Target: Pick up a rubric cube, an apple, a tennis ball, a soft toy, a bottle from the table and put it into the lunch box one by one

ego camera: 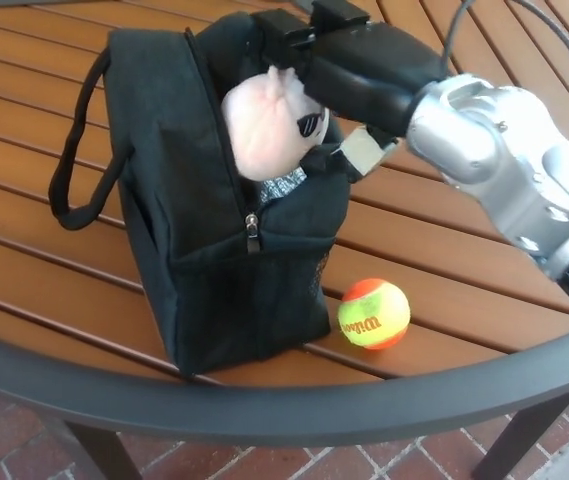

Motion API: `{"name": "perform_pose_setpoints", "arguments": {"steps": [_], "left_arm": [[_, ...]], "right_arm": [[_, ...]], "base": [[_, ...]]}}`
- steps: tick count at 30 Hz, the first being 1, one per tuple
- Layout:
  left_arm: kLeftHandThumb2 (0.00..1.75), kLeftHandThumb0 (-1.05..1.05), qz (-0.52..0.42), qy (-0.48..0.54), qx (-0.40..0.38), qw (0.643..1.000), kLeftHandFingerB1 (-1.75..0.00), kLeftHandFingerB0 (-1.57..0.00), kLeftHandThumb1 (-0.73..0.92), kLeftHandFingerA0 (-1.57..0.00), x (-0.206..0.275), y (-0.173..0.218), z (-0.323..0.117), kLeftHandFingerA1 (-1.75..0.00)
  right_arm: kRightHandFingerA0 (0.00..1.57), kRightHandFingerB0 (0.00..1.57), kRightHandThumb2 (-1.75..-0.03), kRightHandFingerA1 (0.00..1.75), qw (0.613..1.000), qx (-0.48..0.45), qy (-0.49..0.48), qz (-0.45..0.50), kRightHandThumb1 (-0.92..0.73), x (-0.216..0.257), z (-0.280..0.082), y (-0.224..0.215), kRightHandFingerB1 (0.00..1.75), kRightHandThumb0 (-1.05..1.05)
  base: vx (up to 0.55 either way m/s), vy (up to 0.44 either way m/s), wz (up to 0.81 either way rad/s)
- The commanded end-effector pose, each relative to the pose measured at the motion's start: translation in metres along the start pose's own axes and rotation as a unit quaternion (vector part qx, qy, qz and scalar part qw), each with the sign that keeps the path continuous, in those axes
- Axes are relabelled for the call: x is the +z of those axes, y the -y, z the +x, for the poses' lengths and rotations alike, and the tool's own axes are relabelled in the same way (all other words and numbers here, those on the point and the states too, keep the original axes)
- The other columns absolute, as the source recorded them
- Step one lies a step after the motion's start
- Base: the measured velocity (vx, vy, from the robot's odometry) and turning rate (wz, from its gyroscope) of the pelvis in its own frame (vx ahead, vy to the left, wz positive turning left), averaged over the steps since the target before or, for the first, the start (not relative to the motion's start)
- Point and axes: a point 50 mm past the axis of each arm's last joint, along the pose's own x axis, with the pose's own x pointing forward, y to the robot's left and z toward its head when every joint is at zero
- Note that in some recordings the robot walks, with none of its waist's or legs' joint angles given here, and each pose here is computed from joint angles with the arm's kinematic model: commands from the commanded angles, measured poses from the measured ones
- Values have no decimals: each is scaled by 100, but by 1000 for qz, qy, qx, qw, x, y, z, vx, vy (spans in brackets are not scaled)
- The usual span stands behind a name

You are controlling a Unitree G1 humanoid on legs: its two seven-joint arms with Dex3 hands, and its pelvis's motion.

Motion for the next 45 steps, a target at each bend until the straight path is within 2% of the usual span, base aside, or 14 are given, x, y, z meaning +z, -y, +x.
{"name": "perform_pose_setpoints", "arguments": {"steps": [1,2,16,17,19,20,23,25,26,28,29,38,39,45], "left_arm": [[107,-22,12,33,9,999,-106,-94,47,-105,6,-4,0,-116],[109,-18,16,33,8,999,-112,-88,47,-96,7,-4,0,-129],[106,-19,26,28,12,999,-112,-91,46,-99,4,0,-1,-130],[120,-15,24,25,8,999,-119,-93,37,-98,3,-1,-1,-135],[120,-15,23,24,7,999,-119,-93,37,-98,2,-1,-1,-135],[119,-13,23,25,7,999,-117,-92,38,-96,2,-1,-2,-135],[116,-15,22,27,6,999,-118,-93,39,-95,2,-1,-2,-140],[115,-19,21,26,6,999,-119,-95,40,-99,3,-1,-1,-135],[110,-15,26,27,7,999,-116,-90,42,-94,3,-1,-1,-136],[110,-15,33,28,8,999,-116,-90,42,-94,4,0,-1,-136],[111,-16,29,26,6,999,-117,-91,43,-94,3,-1,-1,-137],[117,-15,20,25,6,999,-116,-93,39,-98,0,-3,-3,-133],[120,-16,19,24,8,1000,-115,-94,37,-98,0,-4,-2,-132],[125,-15,10,24,5,1000,-124,-96,37,-99,0,-4,-3,-142]], "right_arm": [[90,76,-70,175,991,-40,15,-128,-68,17,20,10,142,-27],[88,80,-72,158,991,-39,10,-129,-71,20,23,12,96,-28],[91,86,-61,172,983,-51,26,-175,-59,52,43,7,90,-27],[75,56,-83,93,977,-19,3,-211,-43,51,43,-3,61,-39],[75,56,-83,93,974,-7,-8,-226,-43,51,43,-7,61,-39],[0,8,-74,0,964,23,-23,-263,-45,51,43,-7,25,-77],[0,0,-83,18,942,66,-54,-324,-49,51,42,-4,5,-89],[0,11,-85,25,942,67,-58,-325,-53,53,42,-1,0,-94],[0,3,-89,24,943,66,-59,-321,-56,54,42,1,18,-98],[0,3,-89,24,944,64,-61,-317,-56,55,42,4,18,-98],[0,14,-95,15,949,73,-63,-299,-56,56,41,8,35,-103],[0,15,-99,8,941,152,-91,-288,-58,57,39,12,30,-105],[0,1,-92,25,957,152,-94,-229,-49,56,38,17,6,-94],[0,1,-100,33,972,140,-96,-162,-55,57,38,30,0,-101]], "base": [[0,0,0],[0,0,0],[0,0,0],[0,0,0],[0,0,0],[0,0,0],[0,0,0],[0,0,0],[0,0,0],[0,0,0],[0,0,0],[0,0,0],[0,0,0],[0,0,0]]}}
